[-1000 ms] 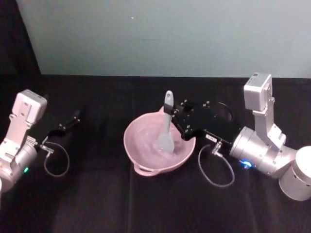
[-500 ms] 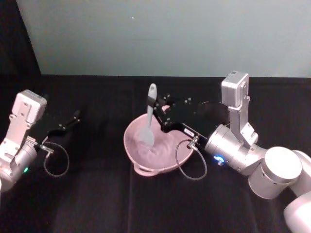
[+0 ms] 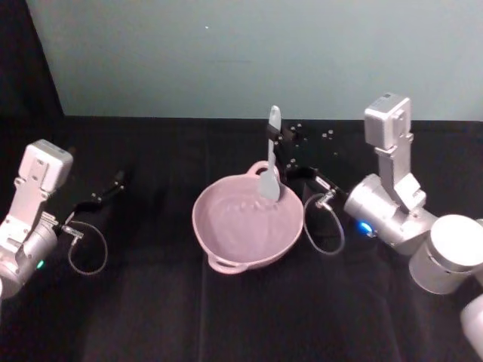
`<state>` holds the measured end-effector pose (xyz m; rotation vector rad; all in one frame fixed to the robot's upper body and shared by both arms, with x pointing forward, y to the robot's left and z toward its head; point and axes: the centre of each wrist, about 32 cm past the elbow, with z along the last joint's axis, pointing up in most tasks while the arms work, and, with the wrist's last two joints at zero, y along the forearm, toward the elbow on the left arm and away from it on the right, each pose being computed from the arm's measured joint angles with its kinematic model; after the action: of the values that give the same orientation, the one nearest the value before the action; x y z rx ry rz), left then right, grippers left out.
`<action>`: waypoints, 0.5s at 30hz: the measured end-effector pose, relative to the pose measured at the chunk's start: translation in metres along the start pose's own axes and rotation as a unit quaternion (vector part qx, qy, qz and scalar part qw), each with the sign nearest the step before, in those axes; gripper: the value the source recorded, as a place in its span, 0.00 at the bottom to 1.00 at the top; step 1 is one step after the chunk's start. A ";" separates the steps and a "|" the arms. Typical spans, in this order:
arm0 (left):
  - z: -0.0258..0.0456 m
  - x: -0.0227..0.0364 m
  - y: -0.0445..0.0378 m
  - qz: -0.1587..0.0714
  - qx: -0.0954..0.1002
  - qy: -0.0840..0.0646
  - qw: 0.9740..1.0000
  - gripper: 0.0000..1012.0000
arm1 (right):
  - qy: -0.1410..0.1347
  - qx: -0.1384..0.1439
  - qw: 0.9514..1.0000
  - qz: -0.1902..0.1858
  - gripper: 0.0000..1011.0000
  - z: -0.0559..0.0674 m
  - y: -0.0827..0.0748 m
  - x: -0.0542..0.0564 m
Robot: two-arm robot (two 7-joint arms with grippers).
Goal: Use the one hand to pick up the spoon and stir the clear water in the bowl.
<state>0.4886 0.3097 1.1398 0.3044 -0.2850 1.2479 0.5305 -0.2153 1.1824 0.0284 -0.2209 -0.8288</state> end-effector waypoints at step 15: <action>0.0000 0.0000 0.0000 0.000 0.000 0.000 1.000 1.00 | 0.071 -0.018 0.994 0.076 0.11 0.014 -0.026 -0.027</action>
<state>0.4886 0.3097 1.1398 0.3045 -0.2850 1.2479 0.4911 -0.2121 1.1879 0.0351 -0.0731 -0.6765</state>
